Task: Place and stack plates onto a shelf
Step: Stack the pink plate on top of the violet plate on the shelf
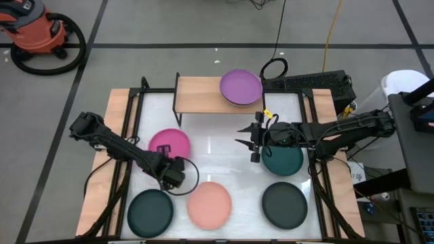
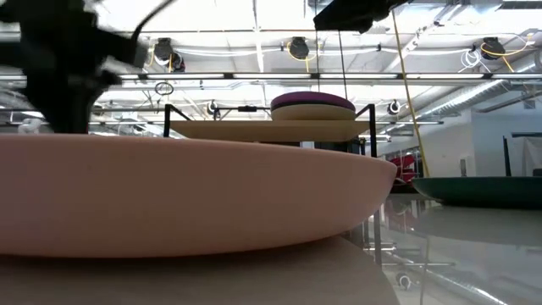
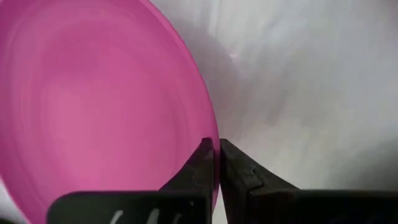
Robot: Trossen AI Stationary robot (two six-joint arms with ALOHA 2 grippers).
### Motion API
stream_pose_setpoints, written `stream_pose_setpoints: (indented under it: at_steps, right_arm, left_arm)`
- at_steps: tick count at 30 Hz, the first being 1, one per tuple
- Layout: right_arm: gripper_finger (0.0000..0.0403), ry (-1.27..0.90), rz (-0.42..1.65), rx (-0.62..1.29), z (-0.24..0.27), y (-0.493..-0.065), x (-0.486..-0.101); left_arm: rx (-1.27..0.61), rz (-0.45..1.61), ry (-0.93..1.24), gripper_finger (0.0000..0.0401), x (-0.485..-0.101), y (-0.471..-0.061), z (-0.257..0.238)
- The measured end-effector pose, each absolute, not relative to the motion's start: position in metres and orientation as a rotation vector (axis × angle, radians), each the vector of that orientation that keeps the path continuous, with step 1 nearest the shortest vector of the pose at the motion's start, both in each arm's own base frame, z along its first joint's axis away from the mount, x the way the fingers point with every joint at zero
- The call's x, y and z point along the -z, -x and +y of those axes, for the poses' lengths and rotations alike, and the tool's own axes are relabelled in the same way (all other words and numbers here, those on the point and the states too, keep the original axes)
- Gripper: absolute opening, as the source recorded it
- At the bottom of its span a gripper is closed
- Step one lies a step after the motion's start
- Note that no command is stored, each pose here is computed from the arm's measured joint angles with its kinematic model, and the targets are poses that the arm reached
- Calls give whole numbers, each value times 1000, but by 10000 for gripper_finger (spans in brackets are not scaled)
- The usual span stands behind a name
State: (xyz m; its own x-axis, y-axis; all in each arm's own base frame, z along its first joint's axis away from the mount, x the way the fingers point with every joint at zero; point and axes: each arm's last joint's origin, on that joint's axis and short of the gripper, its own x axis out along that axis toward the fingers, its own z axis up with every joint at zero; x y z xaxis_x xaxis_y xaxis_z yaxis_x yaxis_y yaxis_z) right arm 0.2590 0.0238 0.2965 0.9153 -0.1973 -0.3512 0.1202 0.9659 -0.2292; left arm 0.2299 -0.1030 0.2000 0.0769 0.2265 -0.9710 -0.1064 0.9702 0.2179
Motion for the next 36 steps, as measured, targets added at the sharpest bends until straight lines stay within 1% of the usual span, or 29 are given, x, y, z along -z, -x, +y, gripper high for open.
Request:
stream_pose_setpoints:
  at_steps: [3,5,10,13,16,18,22,25,28,32,36]
  right_arm:
    - [139,207,382,164,24,-259,-297]
    - [139,213,376,164,24,-258,-298]
    - [139,222,333,171,23,-257,-303]
    - [139,244,293,211,22,-253,-311]
    - [139,248,254,235,21,-245,-320]
    - [139,242,218,239,21,-238,-328]
    - [139,213,152,237,21,-224,-341]
    - [139,205,115,226,23,-214,-349]
    - [139,224,82,215,24,-205,-356]
    - [139,228,50,216,23,-196,-362]
    - [139,205,48,216,22,-194,-363]
  left_arm:
    - [-142,1401,-229,10,-222,-239,-113]
    - [-90,1334,-367,10,-237,-244,-118]
    - [-94,1219,-836,10,-266,-256,-110]
    - [-143,1185,-996,15,-284,-272,-90]
    - [-153,1143,-1009,19,-304,-295,-57]
    - [-125,1099,-992,20,-317,-309,-30]
    - [-65,923,-938,22,-343,-327,28]
    - [-78,772,-865,23,-357,-331,65]
    - [-85,679,-768,20,-352,-342,93]
    - [-57,717,-771,11,-325,-361,115]
    - [-49,731,-762,16,-315,-376,121]
